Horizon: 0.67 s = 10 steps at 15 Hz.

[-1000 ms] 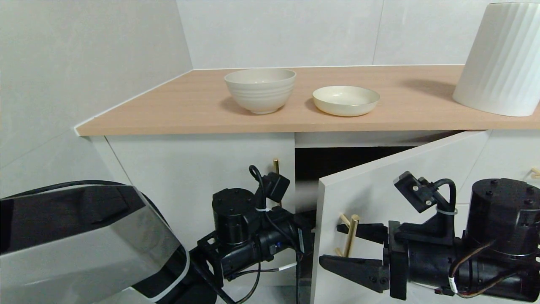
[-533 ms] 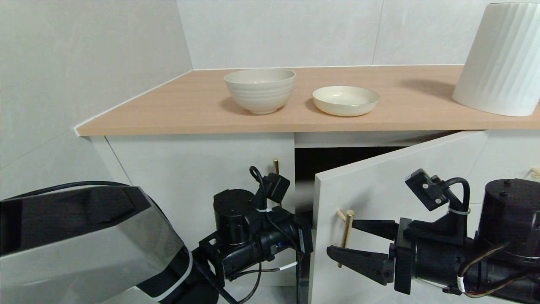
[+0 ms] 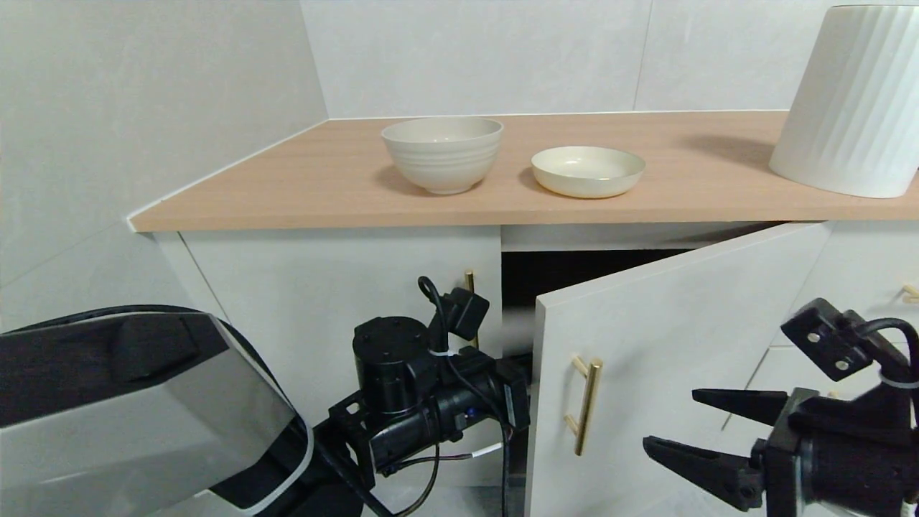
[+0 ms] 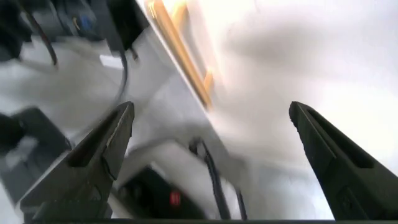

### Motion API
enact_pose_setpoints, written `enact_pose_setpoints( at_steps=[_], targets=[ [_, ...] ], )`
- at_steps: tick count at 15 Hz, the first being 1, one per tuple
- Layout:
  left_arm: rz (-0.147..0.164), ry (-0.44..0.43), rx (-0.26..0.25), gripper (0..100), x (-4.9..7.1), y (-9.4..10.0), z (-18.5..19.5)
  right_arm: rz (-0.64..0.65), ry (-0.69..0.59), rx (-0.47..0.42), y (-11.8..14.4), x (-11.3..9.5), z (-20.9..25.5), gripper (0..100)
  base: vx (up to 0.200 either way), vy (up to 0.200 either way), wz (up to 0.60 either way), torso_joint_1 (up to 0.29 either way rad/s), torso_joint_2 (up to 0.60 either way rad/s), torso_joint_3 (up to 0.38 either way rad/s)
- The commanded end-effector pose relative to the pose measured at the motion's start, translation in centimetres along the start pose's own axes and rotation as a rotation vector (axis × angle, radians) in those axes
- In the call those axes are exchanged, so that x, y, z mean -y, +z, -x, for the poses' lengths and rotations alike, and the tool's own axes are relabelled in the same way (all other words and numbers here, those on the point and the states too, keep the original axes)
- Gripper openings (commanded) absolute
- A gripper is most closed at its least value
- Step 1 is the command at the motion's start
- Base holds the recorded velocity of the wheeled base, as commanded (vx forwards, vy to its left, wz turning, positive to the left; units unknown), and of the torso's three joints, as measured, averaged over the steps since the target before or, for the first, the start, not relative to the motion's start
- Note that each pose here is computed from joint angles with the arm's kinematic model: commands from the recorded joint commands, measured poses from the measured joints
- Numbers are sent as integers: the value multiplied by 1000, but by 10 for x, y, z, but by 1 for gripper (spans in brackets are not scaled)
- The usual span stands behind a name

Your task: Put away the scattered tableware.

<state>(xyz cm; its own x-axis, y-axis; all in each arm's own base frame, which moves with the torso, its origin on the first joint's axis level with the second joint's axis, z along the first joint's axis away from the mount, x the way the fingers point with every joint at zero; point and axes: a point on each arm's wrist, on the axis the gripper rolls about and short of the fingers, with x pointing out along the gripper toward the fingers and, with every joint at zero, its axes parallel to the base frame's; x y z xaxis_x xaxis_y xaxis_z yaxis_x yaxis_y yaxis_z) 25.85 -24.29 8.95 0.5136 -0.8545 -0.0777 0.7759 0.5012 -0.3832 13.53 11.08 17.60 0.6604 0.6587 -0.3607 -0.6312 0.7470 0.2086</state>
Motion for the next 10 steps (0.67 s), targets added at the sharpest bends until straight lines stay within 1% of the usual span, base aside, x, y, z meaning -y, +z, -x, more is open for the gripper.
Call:
enact_pose_setpoints(
  at_steps=[1,5,9,10],
  targets=[
    [0,-1,1,0,2,3,1,8,56,68,5,-6,32,100,0,0,0,0,0,0],
    [8,4,-25,0,0,-1,0,5,78,31,0,-6,33,100,0,0,0,0,0,0],
    [10,-3,-41,0,5,1,-3,10,100,15,-2,-10,33,100,0,0,0,0,0,0],
    [10,-4,-43,0,5,2,-4,11,103,13,-2,-10,33,100,-200,0,0,2,2,7]
  ],
)
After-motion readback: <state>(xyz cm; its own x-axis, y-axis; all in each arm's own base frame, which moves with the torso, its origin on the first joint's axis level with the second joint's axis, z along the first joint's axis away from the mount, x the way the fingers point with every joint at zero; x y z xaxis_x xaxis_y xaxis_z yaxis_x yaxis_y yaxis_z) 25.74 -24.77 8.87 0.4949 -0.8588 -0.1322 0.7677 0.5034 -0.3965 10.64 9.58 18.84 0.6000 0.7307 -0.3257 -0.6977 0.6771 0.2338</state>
